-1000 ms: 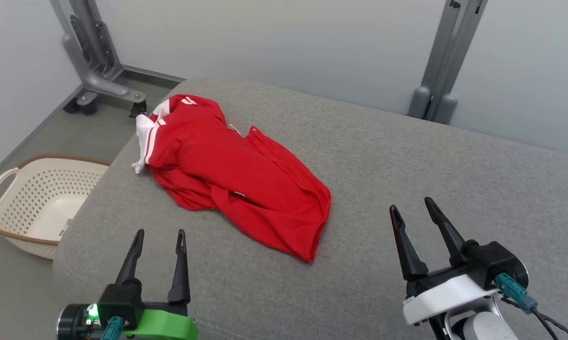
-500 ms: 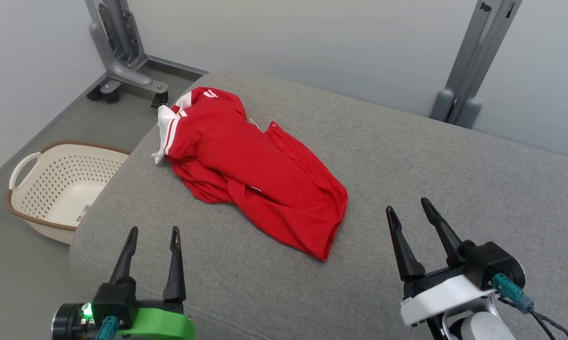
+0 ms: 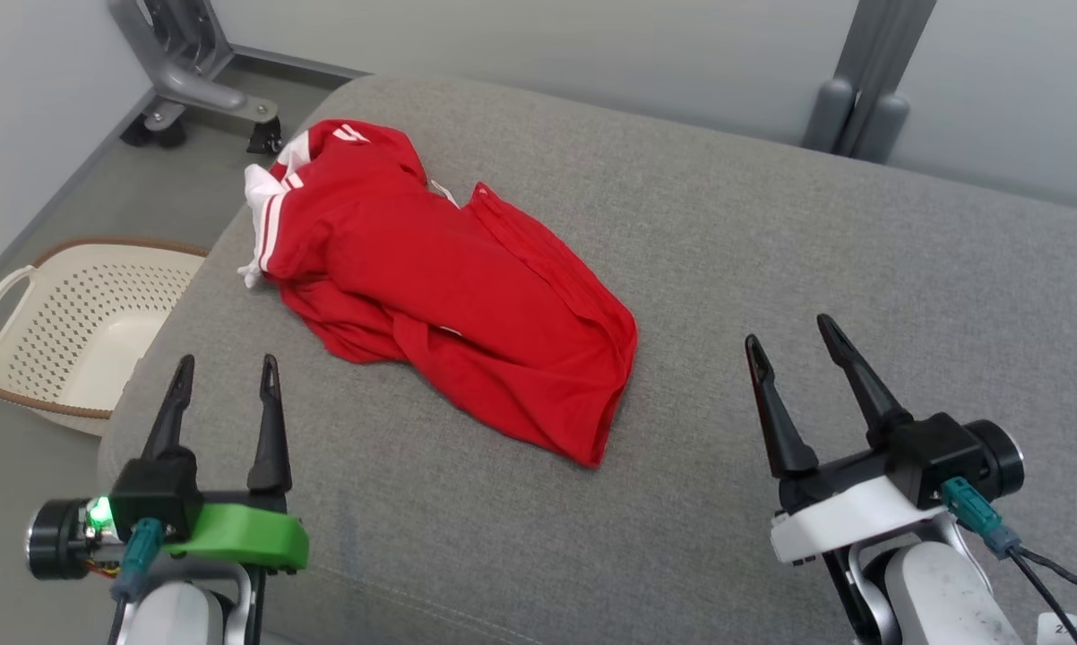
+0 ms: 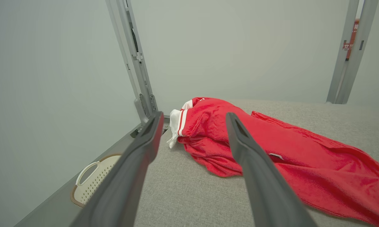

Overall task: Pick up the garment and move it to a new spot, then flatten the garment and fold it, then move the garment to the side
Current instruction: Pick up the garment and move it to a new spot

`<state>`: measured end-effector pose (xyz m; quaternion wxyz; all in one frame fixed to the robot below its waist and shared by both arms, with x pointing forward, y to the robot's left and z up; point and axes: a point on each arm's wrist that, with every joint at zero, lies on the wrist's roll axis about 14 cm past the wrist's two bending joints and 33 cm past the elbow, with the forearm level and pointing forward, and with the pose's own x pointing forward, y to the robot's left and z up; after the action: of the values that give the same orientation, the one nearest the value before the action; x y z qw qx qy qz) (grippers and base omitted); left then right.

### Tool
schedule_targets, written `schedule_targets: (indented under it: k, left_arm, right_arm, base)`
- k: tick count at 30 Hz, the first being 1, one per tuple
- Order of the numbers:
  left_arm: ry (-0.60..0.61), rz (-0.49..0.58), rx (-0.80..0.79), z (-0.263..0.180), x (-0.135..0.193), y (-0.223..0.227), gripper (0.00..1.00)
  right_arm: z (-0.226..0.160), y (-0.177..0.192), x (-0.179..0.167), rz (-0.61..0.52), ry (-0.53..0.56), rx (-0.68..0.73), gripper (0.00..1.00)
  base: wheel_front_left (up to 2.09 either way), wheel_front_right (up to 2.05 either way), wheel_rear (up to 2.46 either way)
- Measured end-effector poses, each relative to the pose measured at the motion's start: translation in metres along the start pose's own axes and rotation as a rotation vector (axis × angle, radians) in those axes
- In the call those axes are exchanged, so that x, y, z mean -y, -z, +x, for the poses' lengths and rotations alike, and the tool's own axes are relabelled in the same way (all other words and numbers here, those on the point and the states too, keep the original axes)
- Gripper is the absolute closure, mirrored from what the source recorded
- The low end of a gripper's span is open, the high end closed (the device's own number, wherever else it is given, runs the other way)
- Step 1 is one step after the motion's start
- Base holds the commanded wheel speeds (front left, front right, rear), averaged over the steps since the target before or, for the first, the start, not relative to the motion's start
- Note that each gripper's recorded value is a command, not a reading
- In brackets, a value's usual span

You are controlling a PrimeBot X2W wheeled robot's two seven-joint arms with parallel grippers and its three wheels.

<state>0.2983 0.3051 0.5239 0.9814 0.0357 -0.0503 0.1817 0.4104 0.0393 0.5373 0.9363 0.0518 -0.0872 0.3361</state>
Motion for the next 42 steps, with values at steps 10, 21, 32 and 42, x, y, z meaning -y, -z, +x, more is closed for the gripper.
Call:
schedule_targets:
  k: [10,21,32,42]
  left_arm:
    - [0.097,0.158,-0.258,0.087,-0.012,0.063,0.00]
    - [0.176,0.261,-0.488,0.134,-0.002,0.125,0.00]
    - [0.221,0.296,-0.563,0.149,0.011,0.155,1.00]
    - [0.209,0.319,-0.414,0.167,0.005,0.112,1.00]
  right_arm:
    - [0.005,0.034,0.059,-0.045,0.093,-0.048,0.00]
    - [-0.008,0.075,0.093,-0.034,0.166,-0.131,0.00]
    - [-0.017,0.093,0.109,-0.033,0.204,-0.171,0.00]
    - [-0.016,0.080,0.100,-0.028,0.197,-0.152,0.00]
  base:
    - [0.00,0.00,0.00]
    - [0.00,0.00,0.00]
    - [0.00,0.00,0.00]
    - [0.00,0.00,0.00]
